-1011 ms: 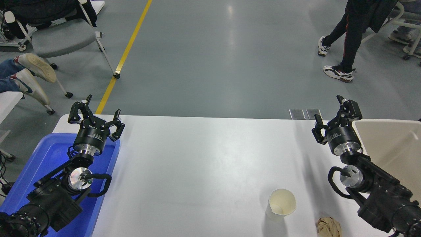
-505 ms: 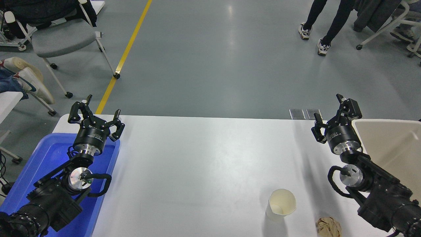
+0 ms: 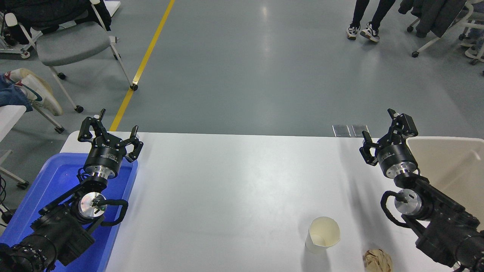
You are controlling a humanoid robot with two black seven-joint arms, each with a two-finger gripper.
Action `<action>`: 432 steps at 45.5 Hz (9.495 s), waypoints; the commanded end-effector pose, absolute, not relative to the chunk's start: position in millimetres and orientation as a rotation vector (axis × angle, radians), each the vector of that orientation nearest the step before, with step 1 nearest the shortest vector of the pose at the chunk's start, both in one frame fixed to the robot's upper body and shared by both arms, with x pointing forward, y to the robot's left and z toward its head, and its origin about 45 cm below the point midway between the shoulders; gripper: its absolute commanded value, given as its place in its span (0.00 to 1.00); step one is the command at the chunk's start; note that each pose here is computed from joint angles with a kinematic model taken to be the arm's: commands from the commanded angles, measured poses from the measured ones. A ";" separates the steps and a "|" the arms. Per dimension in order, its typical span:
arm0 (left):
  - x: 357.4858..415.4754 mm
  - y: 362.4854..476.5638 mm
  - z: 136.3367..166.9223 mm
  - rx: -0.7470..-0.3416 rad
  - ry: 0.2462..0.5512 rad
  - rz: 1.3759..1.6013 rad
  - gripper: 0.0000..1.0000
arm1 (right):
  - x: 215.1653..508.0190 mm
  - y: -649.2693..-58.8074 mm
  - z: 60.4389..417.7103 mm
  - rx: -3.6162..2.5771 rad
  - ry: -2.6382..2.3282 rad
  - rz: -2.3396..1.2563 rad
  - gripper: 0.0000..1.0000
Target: Dispose of the paper cup in the dustbin
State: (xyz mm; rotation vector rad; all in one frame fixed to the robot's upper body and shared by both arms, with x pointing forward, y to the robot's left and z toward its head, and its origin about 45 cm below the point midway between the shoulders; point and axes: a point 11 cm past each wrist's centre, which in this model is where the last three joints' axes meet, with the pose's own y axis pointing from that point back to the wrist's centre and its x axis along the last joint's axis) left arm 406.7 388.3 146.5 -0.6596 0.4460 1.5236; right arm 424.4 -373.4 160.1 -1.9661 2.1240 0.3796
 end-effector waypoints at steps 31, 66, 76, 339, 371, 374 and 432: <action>406.7 389.0 146.8 -0.660 0.445 1.525 1.00 | 407.8 -330.9 249.5 -2.825 1.799 0.023 1.00; 406.7 389.0 146.8 -0.660 0.445 1.525 1.00 | 351.7 -258.8 227.6 -3.879 0.540 -1.756 0.98; 406.8 388.3 146.5 -0.660 0.446 1.524 1.00 | 332.5 -225.5 209.2 -3.747 -0.151 -1.985 0.98; 406.8 388.3 146.5 -0.660 0.446 1.524 1.00 | 304.3 -618.5 132.9 -2.102 3.460 0.244 0.00; 406.8 388.3 146.5 -0.660 0.446 1.524 1.00 | 291.2 -615.3 115.3 -2.074 3.518 0.324 0.00; 406.8 388.3 146.5 -0.660 0.446 1.524 1.00 | 290.6 -615.4 114.8 -2.074 3.519 0.326 0.00; 406.8 388.6 146.9 -0.663 0.445 1.525 1.00 | 311.7 -602.6 122.0 -1.920 3.615 0.106 0.99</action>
